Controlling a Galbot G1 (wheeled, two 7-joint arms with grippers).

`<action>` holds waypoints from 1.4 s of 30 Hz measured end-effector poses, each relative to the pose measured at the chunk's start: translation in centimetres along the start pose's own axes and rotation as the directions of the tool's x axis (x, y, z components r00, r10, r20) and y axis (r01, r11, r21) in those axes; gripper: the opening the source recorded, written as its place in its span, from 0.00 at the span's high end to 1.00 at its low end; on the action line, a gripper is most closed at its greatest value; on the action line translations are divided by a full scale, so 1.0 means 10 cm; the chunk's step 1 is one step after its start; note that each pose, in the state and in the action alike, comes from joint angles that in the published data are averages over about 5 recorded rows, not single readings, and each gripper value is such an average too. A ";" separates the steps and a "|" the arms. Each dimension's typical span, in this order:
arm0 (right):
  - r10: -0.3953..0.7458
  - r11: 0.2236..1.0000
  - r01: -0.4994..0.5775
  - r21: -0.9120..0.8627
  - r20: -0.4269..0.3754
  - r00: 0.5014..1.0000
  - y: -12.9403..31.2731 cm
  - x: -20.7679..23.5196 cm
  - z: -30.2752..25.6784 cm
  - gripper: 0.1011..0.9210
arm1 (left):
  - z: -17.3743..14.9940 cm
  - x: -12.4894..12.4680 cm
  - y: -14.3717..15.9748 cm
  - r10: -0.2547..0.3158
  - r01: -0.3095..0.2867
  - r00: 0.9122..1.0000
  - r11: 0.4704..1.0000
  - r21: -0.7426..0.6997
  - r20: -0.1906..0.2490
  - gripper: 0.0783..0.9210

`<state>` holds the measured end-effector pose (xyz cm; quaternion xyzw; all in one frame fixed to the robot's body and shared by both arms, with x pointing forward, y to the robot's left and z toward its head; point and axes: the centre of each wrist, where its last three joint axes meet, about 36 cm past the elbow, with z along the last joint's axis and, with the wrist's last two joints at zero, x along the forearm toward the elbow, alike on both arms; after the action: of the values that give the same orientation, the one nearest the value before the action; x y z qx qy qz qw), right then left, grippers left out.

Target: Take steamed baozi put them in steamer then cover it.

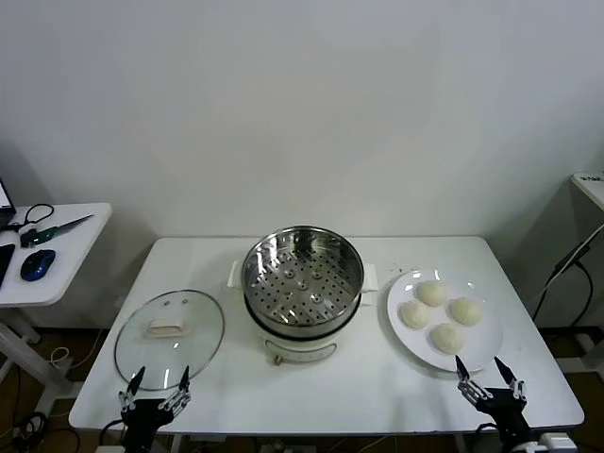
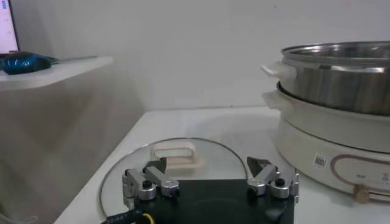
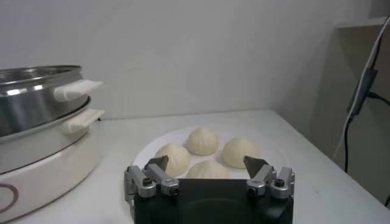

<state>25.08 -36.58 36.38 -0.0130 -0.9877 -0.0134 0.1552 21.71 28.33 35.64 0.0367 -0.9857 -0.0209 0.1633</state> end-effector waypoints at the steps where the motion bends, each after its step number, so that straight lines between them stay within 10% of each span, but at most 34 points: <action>1: 0.001 1.000 -0.001 0.005 0.001 1.000 -0.01 -0.03 -0.02 0.12 | 0.00 0.00 0.00 0.000 0.000 1.000 1.000 0.000 0.001 0.12; 16: -0.203 0.900 0.190 0.392 -0.009 0.979 -0.56 -1.53 -1.23 0.12 | -0.06 0.00 -0.02 0.034 -0.035 0.999 0.999 0.014 0.027 0.12; 25: -0.451 0.475 0.524 0.707 -0.316 0.835 -0.79 -2.34 -2.14 0.12 | -0.03 0.00 -0.05 0.044 -0.045 0.998 0.999 0.022 0.034 0.12; 32: -0.414 0.107 0.712 0.694 -0.619 0.667 -0.90 -2.79 -2.72 0.12 | -0.02 0.00 -0.08 0.048 -0.049 0.998 0.998 0.028 0.038 0.12; 42: -0.224 -0.066 0.837 0.543 -0.826 0.518 -0.82 -3.28 -3.10 0.12 | 0.01 0.00 -0.10 0.049 -0.050 0.998 0.998 0.035 0.036 0.12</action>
<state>65.49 -46.46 55.60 0.5016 -0.5994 0.5138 0.3538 21.75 27.34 35.50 0.0148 -0.9892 -0.0001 0.1458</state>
